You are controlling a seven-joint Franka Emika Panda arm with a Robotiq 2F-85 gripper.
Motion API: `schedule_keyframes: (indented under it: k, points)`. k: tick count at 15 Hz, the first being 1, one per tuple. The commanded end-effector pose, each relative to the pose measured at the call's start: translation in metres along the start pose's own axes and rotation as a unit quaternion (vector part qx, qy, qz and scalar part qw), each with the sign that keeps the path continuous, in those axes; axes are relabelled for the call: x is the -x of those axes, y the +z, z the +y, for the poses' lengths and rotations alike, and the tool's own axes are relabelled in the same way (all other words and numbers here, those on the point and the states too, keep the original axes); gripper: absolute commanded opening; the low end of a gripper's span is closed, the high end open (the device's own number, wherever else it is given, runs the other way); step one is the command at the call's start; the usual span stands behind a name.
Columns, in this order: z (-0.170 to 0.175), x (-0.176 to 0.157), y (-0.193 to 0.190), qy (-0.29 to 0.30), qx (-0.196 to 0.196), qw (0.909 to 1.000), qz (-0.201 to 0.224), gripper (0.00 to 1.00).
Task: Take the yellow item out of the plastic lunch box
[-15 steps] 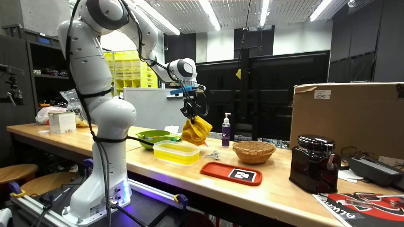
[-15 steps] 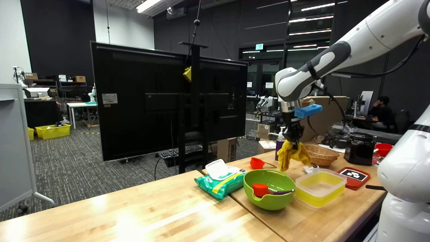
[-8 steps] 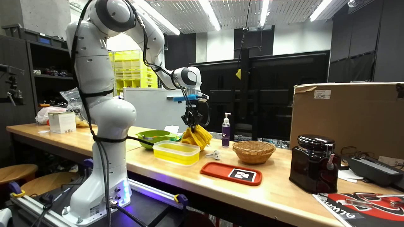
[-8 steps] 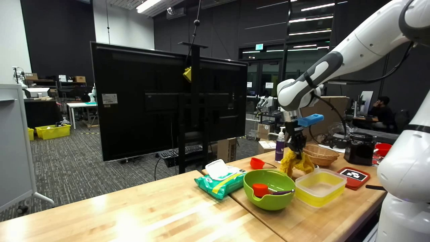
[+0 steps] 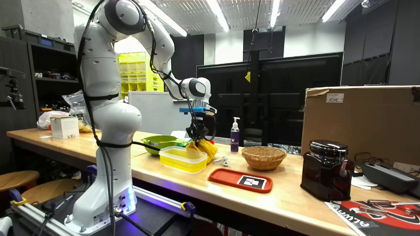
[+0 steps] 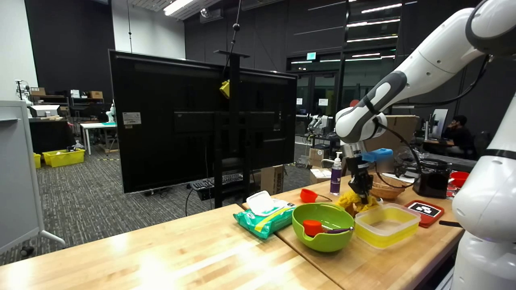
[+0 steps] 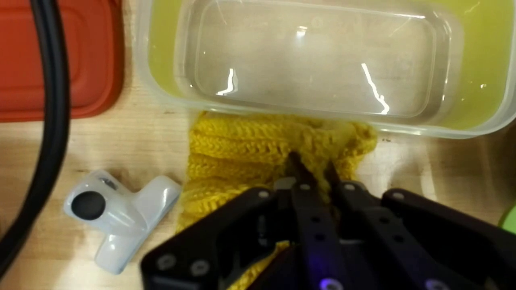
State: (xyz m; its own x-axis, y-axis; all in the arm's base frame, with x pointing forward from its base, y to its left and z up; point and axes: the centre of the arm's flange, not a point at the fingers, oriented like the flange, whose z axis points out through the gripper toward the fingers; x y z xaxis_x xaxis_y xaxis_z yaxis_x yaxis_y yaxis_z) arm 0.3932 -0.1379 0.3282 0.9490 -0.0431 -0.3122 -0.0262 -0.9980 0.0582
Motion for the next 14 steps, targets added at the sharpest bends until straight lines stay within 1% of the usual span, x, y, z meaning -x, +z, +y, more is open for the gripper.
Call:
schedule_keyframes:
  k: [1, 4, 5, 10, 11, 13, 14]
  points:
    - [0.000, 0.003, 0.009, -0.004, -0.010, 0.9999, -0.004, 0.33]
    - [-0.004, 0.008, 0.009, -0.003, -0.005, 1.0000, -0.006, 0.49]
    - [-0.006, 0.011, 0.008, -0.002, -0.004, 1.0000, -0.007, 0.57]
    - [-0.013, 0.026, -0.001, 0.008, 0.009, 0.9999, -0.003, 0.89]
    - [-0.015, 0.031, -0.004, 0.012, 0.012, 0.9999, -0.001, 0.97]
    - [-0.020, 0.042, -0.010, 0.021, 0.017, 0.9996, 0.002, 1.00]
    - [-0.022, 0.045, -0.013, 0.024, 0.018, 0.9995, 0.005, 1.00]
